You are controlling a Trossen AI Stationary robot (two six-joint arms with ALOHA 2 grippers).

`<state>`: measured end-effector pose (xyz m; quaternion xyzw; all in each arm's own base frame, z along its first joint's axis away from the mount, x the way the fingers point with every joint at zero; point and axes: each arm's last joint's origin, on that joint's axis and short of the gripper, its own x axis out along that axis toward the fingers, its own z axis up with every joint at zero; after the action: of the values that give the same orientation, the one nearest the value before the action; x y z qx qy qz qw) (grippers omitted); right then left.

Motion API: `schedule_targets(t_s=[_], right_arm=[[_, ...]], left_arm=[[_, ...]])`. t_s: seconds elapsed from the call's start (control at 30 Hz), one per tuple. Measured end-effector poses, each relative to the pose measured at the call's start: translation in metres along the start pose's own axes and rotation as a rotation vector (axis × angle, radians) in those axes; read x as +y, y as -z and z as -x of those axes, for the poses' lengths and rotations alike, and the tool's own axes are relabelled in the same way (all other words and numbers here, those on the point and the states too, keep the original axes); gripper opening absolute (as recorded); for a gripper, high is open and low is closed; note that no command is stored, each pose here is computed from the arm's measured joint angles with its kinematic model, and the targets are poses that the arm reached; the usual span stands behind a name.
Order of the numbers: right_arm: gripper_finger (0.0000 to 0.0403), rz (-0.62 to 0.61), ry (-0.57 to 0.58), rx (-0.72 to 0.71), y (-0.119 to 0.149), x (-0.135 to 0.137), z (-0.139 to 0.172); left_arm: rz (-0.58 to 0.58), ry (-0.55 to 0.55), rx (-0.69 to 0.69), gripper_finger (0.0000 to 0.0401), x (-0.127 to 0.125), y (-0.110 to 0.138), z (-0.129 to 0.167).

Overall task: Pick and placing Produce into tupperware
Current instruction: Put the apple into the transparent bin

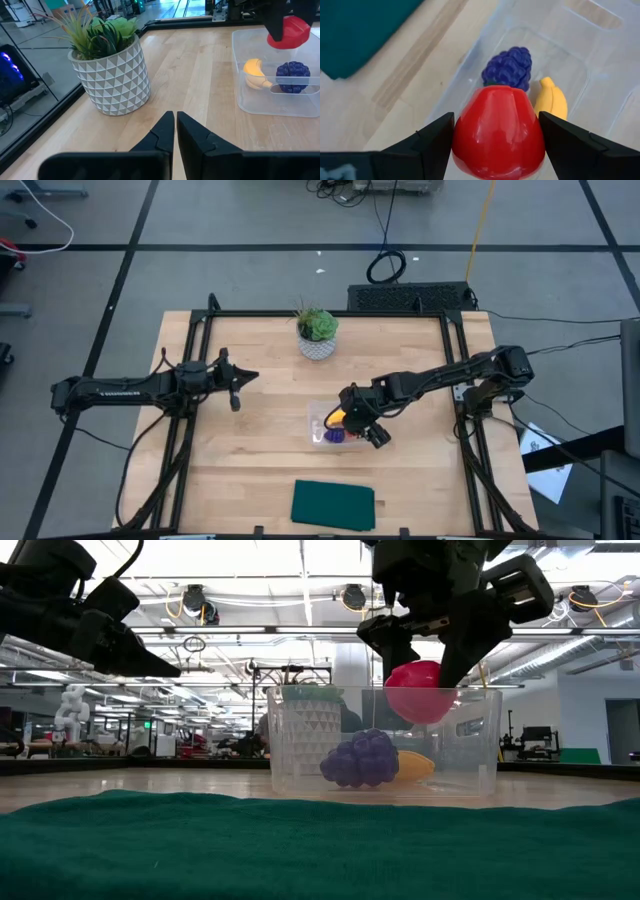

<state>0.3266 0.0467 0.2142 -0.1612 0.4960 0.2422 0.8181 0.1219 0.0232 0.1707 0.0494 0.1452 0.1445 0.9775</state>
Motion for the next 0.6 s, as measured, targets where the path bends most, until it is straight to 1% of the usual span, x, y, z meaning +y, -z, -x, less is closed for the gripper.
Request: schedule_targets(t_s=[0.13, 0.4, 0.6], right_arm=[[0.0265, -0.043, 0.008, -0.026, -0.0026, -0.0007, 0.0], [0.0265, -0.047, 0.004, -0.012, -0.0013, -0.0002, -0.0001], [0.0265, -0.024, 0.003, 0.001, -0.0003, 0.0005, -0.0001]], left_arm=[[0.0, 0.0, 0.0, 0.0026, 0.0, 0.0, 0.0], [0.0, 0.001, 0.0, 0.0026, 0.0, 0.0, 0.0], [0.0, 0.0, 0.001, 0.0026, 0.0, 0.0, 0.0]])
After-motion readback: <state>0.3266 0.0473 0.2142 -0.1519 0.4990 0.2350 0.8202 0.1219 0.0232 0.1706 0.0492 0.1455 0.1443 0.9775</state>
